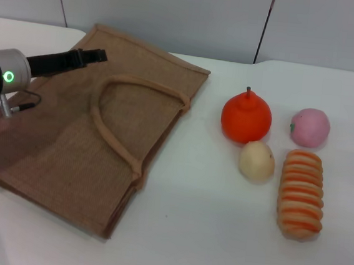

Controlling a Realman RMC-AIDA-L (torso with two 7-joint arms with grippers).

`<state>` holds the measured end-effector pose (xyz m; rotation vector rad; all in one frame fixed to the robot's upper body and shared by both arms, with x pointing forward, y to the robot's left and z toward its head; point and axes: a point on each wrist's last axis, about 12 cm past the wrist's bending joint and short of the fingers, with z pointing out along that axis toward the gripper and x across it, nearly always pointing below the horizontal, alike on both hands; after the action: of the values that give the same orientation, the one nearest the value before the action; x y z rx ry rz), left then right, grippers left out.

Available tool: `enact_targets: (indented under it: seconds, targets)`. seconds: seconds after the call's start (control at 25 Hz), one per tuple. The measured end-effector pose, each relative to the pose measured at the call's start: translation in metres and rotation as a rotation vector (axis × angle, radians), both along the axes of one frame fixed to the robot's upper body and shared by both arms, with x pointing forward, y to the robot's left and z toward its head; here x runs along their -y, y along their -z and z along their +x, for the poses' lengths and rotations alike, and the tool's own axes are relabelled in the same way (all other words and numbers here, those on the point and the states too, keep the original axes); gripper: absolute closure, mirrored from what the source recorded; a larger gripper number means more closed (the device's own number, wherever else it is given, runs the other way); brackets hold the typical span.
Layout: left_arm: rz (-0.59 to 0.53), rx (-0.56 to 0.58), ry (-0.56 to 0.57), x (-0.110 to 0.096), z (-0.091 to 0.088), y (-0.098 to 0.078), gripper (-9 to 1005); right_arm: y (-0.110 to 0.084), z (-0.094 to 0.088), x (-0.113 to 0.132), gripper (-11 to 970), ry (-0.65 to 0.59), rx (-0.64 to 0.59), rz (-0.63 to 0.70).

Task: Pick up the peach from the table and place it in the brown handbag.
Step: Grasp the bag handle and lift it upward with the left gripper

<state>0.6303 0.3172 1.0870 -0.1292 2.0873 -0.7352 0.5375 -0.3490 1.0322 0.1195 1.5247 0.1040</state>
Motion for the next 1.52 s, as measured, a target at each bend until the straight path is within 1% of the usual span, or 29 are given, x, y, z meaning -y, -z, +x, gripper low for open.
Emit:
enact_targets:
  seconds: [0.2, 0.4, 0.44, 0.52, 0.6, 0.76, 0.88, 1.0, 1.16, 1.52]
  targets:
    - [0.035, -0.084, 0.012, -0.002, 0.004, -0.007, 385, 0.001, 0.001, 0.0, 79, 0.003, -0.015, -0.001]
    - [0.103, -0.157, 0.058, 0.005, 0.01, -0.015, 386, 0.001, 0.001, 0.001, 79, 0.007, -0.015, -0.002]
    - [0.127, -0.184, 0.081, 0.009, 0.011, -0.019, 386, 0.001, 0.001, 0.001, 79, 0.008, -0.015, -0.002]
    - [0.135, -0.191, 0.087, 0.01, 0.012, -0.02, 386, 0.001, 0.001, 0.001, 79, 0.008, -0.015, -0.002]
    - [0.163, -0.206, 0.1, 0.011, 0.013, -0.026, 386, 0.001, 0.001, 0.001, 79, 0.008, -0.014, -0.002]
    - [0.196, -0.229, 0.085, 0.007, 0.009, -0.037, 387, 0.002, 0.002, 0.001, 79, 0.009, -0.023, -0.001]
    - [0.2, -0.239, 0.092, 0.006, 0.009, -0.04, 388, 0.002, 0.003, 0.0, 79, 0.009, -0.027, -0.001]
    - [0.206, -0.244, 0.099, 0.007, 0.009, -0.04, 388, 0.002, 0.003, 0.0, 79, 0.008, -0.026, 0.001]
    - [0.241, -0.265, 0.12, 0.012, 0.012, -0.039, 389, 0.001, 0.004, -0.001, 79, 0.006, -0.023, 0.003]
    - [0.275, -0.282, 0.119, 0.022, 0.02, -0.023, 391, 0.0, 0.006, -0.002, 80, 0.001, -0.019, 0.003]
